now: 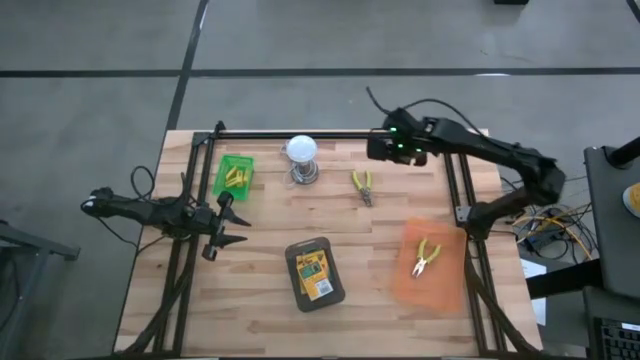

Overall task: Pick & Place School Supplies
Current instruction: Put the green puncher into the orange bin

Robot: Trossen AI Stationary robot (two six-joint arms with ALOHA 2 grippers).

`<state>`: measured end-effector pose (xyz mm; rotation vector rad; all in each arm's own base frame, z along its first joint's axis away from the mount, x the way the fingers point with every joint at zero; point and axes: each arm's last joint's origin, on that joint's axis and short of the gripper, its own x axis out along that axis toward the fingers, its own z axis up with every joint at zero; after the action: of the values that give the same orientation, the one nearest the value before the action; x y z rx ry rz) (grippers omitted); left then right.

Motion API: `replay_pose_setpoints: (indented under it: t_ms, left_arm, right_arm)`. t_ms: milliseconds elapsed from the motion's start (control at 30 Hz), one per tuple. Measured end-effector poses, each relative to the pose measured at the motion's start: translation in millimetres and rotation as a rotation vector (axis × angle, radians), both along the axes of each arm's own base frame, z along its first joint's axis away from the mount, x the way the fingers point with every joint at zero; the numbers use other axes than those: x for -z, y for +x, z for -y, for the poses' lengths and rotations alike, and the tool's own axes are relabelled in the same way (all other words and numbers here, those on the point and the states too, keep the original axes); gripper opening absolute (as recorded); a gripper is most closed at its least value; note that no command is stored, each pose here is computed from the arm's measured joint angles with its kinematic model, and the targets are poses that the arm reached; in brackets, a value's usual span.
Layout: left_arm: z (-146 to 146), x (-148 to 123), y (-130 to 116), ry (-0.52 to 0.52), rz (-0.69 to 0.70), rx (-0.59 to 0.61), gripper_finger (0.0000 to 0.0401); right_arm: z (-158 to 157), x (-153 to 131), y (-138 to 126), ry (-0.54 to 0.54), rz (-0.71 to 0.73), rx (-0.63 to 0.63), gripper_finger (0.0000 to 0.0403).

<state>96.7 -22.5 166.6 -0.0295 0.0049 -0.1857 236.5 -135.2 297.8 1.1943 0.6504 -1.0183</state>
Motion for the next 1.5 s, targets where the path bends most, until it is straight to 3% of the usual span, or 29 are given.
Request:
replay_pose_setpoints:
  t_ms: [267, 500, 900, 1500]
  left_arm:
    - [0.0, 0.0, 0.0, 0.000, 0.000, 0.000, 0.0181]
    - [0.0, 0.0, 0.0, 0.000, 0.000, 0.000, 0.0181]
    - [0.0, 0.0, 0.0, 0.000, 0.000, 0.000, 0.0181]
    - [0.0, 0.0, 0.0, 0.000, 0.000, 0.000, 0.0181]
  right_arm:
    - [25.0, 57.3, 34.2, 0.166, -0.147, -0.017, 0.0194]
    - [41.1, 91.5, 50.5, 0.222, -0.232, 0.007, 0.0194]
    - [58.8, 120.5, 71.3, 0.246, -0.295, 0.014, 0.0194]
    - [60.4, 153.7, 75.3, 0.307, -0.378, -0.025, 0.0184]
